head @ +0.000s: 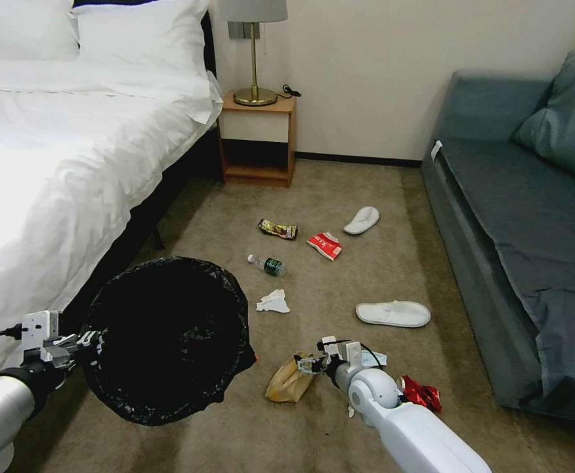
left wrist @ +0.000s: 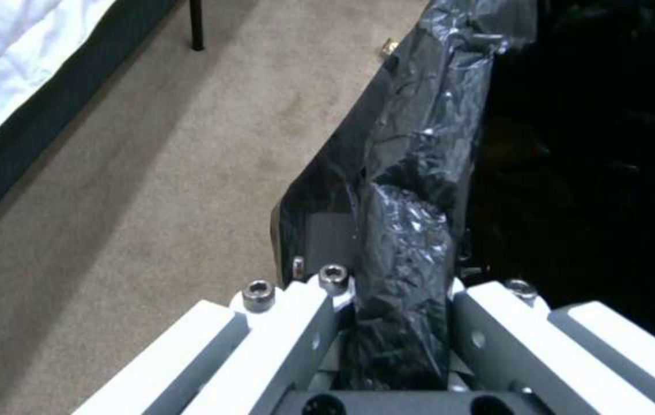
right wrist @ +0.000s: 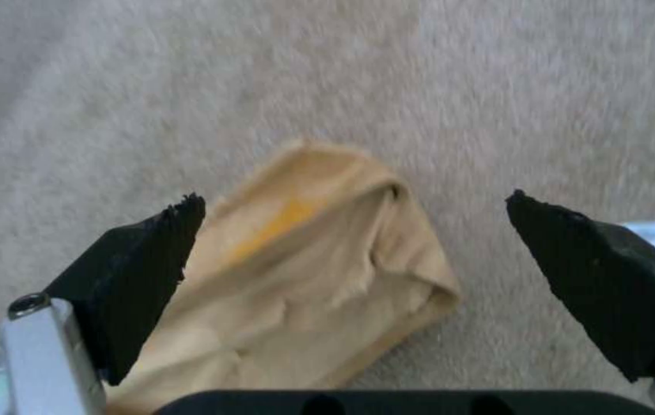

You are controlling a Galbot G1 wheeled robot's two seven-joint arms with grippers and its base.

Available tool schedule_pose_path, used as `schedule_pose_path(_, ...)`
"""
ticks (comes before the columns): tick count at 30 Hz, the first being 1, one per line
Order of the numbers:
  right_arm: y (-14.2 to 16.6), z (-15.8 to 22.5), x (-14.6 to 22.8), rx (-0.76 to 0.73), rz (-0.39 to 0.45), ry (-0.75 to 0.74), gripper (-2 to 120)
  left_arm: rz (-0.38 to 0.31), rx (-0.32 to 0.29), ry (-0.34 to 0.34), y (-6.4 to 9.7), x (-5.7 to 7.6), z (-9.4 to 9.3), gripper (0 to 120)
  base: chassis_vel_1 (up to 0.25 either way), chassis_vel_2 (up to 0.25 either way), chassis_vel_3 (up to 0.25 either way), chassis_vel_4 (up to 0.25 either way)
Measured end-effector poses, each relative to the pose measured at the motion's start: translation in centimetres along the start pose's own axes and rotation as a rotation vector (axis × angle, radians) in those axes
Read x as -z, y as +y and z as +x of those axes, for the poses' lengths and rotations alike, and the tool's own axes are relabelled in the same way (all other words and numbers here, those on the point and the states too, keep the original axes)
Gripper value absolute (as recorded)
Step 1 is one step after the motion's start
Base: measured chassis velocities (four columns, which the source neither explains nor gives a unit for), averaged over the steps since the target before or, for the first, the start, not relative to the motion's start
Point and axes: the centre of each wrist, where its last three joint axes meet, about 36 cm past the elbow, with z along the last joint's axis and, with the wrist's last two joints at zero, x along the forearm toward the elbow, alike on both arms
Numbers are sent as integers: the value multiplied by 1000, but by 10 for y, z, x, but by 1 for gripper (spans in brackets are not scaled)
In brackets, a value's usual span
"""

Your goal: Pick up the trash bin, then pick up the garbage on the floor and place it into the trash bin.

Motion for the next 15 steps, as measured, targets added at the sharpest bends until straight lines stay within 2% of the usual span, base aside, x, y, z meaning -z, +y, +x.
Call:
schedule_pose_path(11, -2, -21, -15, -21, -17, 29, 99, -10, -20, -10, -2, 3, -1, 2, 0, 0, 0, 0)
schedule_pose_path(15, 3, -27, -21, -15, -41, 23, 93, -14, -30, -12, -2, 4, -2, 2, 0, 0, 0, 0)
